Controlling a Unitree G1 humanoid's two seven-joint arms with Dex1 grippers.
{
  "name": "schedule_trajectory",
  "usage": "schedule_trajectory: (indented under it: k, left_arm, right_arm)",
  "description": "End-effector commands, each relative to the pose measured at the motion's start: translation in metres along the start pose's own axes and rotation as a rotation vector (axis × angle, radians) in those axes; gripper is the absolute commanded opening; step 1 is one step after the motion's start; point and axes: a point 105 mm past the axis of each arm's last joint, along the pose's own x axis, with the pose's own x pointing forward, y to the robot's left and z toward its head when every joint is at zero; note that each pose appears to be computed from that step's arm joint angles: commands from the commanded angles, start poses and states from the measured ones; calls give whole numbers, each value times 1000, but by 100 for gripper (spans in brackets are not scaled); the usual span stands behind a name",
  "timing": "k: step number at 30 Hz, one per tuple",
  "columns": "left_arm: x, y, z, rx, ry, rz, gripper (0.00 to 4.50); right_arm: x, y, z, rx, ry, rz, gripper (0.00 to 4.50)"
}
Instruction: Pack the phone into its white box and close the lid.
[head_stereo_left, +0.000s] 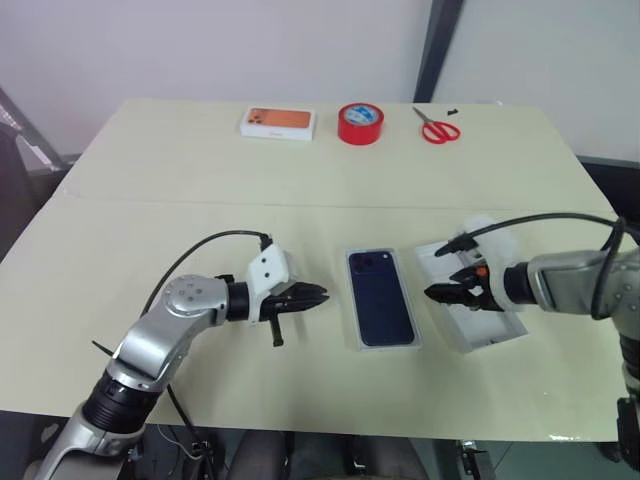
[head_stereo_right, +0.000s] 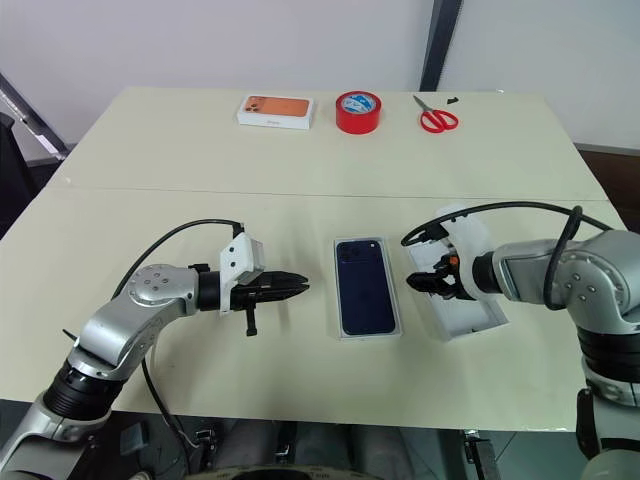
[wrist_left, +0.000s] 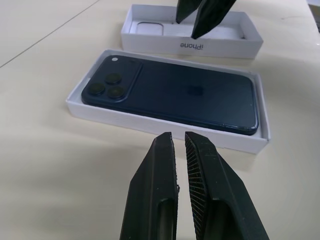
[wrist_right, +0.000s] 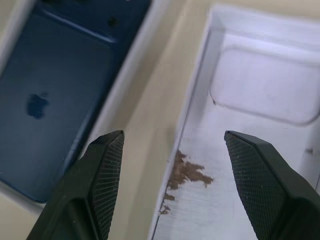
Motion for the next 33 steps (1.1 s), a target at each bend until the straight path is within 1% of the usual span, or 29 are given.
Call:
schedule_trajectory:
  k: [1,3,4,6,8,12,14,16,17,19,20,23,26,29,31,33]
  left_arm:
    - [2,-5,10,52,-26,-22,44]
    - [3,-5,10,53,-27,-20,44]
    - [3,-4,10,52,-28,-19,44]
    - [3,-3,10,51,-28,-14,44]
    - [2,-2,10,46,-31,-4,44]
    - [0,4,9,34,-32,26,44]
    - [-2,8,6,28,-28,58,44]
    - [-5,13,5,20,-29,93,44]
    - [-9,19,4,10,-33,126,44]
    - [-20,37,1,-5,-37,220,44]
    - [-24,44,-1,-9,-36,258,44]
    - [-33,62,0,-7,-44,335,44]
    - [-40,77,4,-1,-58,400,44]
    - [-42,83,6,10,-67,429,44]
    - [-40,84,9,13,-78,430,44]
    - [-37,81,11,19,-84,422,44]
  right_arm:
    - [-1,0,-1,21,-21,-12,311]
    - [3,0,-5,39,-14,-21,255]
    - [4,0,-6,45,-12,-27,210]
    - [5,0,-7,48,-15,-39,107]
    - [5,1,-1,49,-34,-39,3]
    - [-2,-3,14,76,-82,-29,3]
    - [-8,-9,29,123,-138,-17,3]
    - [-16,-8,46,179,-209,49,3]
    - [-21,-1,58,212,-260,143,3]
    - [-37,35,87,285,-392,442,3]
    - [-43,48,96,326,-434,550,3]
    - [-40,81,108,367,-496,730,3]
    - [-27,116,116,471,-555,836,3]
    - [-20,146,120,638,-585,862,3]
    - [-16,163,117,761,-559,840,3]
    - [-5,173,103,858,-481,772,3]
